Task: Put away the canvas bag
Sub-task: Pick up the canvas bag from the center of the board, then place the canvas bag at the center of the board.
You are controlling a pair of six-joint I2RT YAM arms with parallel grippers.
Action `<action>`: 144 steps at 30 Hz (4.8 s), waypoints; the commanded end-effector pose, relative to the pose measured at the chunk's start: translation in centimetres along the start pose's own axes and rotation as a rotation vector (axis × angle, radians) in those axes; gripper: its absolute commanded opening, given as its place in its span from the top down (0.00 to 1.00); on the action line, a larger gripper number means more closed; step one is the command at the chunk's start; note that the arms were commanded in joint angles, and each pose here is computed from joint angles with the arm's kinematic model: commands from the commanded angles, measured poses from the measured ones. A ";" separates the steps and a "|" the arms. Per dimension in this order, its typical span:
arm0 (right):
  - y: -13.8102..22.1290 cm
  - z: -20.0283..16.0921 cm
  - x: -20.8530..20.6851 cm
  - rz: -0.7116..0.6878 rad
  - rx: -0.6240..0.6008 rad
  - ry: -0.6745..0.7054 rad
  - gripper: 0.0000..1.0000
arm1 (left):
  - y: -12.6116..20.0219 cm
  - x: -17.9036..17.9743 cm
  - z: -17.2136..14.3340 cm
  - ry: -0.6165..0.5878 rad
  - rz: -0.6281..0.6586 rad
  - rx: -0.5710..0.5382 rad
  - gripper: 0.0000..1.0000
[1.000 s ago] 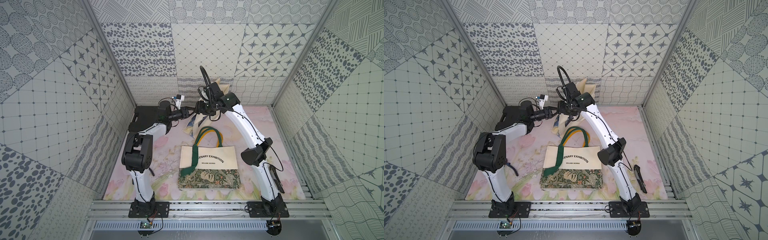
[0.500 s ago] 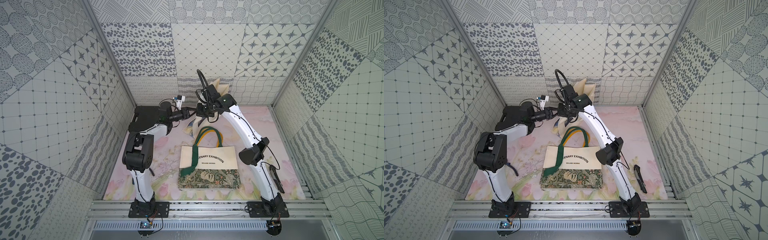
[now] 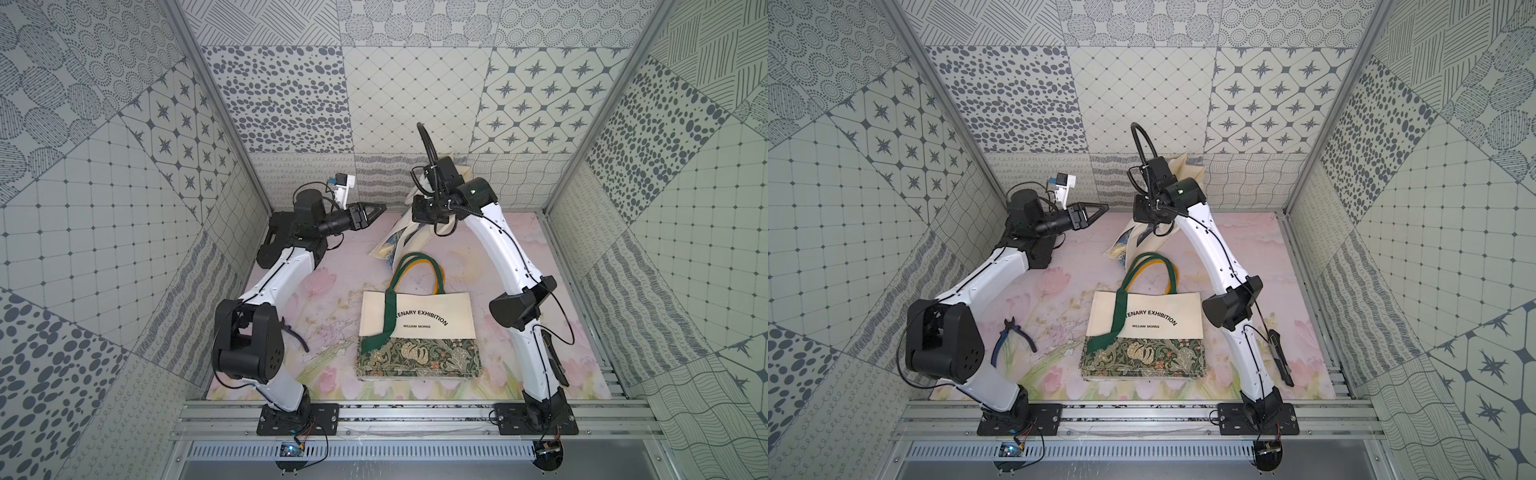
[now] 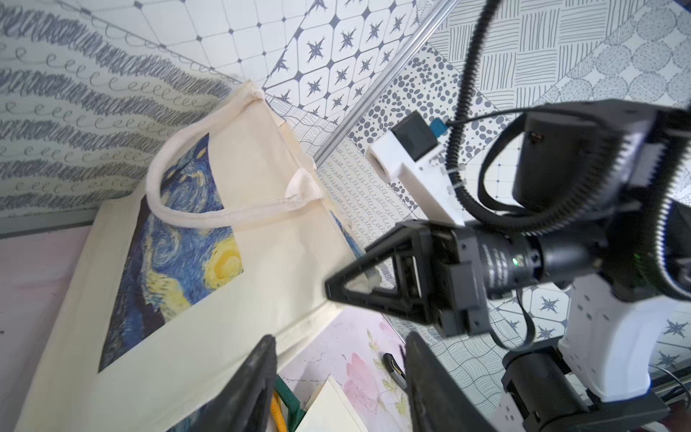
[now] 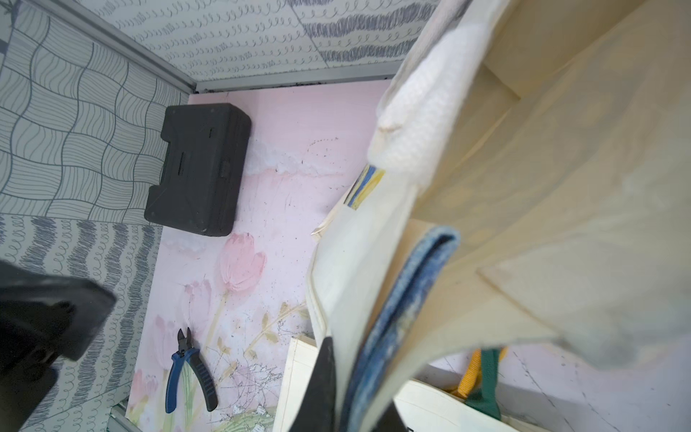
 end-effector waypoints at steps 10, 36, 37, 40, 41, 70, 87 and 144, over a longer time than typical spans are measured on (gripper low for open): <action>15.9 0.8 -0.1 0.131 -0.163 0.026 1.00 | 0.7 -15.1 -3.4 -0.352 -0.039 0.234 0.30; 20.5 -9.0 0.4 0.230 0.150 0.016 1.00 | -3.5 -16.7 -10.4 -0.752 0.163 0.520 0.24; 20.5 -9.0 0.5 0.235 0.152 0.015 1.00 | -3.6 -16.7 -10.6 -0.750 0.163 0.516 0.24; 20.9 -8.8 0.9 0.257 0.147 0.005 1.00 | -3.6 -16.3 -11.3 -0.740 0.179 0.530 0.28; 21.2 -8.7 1.0 0.265 0.138 0.002 1.00 | -3.6 -16.0 -11.6 -0.733 0.190 0.541 0.30; 24.9 -6.0 -1.8 0.224 0.021 -0.037 1.00 | 0.1 -14.5 -18.2 -0.510 0.196 0.639 0.50; 25.8 -6.8 -3.3 0.169 0.031 -0.042 1.00 | 0.1 -18.0 -18.9 -0.274 -0.034 0.597 1.00; -2.0 -16.4 1.4 -0.101 0.536 0.007 1.00 | 12.3 -12.7 -24.6 0.497 0.439 0.513 0.85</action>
Point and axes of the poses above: each gripper's point midway between its finger pads, its own y axis back along the fingers, its own x axis along the line the jaws close on, z = x × y, the point moved 5 cm from there along y, back along the fingers, and after that the axes turned 10 degrees about -y, right-handed, at the moved point
